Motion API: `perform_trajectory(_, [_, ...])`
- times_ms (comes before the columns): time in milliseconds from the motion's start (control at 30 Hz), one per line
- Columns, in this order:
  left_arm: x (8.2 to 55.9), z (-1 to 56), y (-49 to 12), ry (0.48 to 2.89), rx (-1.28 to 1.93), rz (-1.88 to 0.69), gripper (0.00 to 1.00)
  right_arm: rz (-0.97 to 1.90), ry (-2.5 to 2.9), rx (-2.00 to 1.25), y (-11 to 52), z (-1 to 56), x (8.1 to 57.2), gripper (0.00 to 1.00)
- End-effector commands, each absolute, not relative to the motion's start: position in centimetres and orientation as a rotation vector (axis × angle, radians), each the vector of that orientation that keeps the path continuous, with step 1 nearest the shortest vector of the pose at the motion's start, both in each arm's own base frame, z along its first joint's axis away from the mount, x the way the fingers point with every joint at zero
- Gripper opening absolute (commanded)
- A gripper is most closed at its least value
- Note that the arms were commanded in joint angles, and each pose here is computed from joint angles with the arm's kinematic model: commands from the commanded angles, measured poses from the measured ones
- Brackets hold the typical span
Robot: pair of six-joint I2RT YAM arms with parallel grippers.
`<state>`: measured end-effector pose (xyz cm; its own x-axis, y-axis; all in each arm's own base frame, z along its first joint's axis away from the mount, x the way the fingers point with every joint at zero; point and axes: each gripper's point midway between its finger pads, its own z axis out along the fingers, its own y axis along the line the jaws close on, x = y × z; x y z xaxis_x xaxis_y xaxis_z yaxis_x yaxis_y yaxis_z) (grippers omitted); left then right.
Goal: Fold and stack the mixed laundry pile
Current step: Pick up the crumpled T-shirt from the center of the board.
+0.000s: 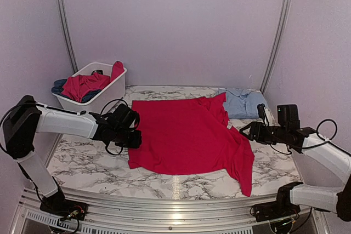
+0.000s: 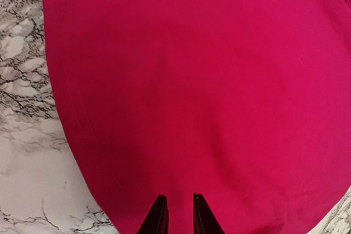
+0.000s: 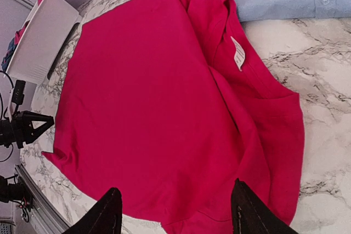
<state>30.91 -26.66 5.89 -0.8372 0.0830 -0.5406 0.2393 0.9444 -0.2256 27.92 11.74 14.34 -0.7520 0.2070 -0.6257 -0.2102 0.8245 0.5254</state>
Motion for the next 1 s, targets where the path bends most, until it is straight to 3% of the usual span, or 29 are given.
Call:
perform_trajectory(0, [28.7,1.8,-26.9,2.669,0.229,-0.452,0.16,0.792,2.257,-0.029,12.5,15.3,29.0,0.62])
perform_trajectory(400, [27.6,-1.9,-13.7,2.753,-0.252,-0.152,0.12,0.829,2.310,0.003,12.8,12.6,28.7,0.61])
perform_trajectory(500, [29.8,0.0,-15.0,2.715,-0.155,-0.212,0.19,0.855,2.329,-0.007,13.2,11.7,28.3,0.60])
perform_trajectory(633, [31.9,4.1,-16.6,2.612,-0.029,-0.255,0.41,0.867,2.344,-0.043,14.2,12.3,27.4,0.59])
perform_trajectory(733, [31.2,7.4,-16.4,2.530,-0.064,-0.323,0.50,0.865,2.366,-0.007,14.1,12.6,25.5,0.62])
perform_trajectory(967, [24.1,6.6,-17.6,2.617,-0.028,-0.351,0.51,0.861,2.486,-0.072,17.3,12.2,19.7,0.62])
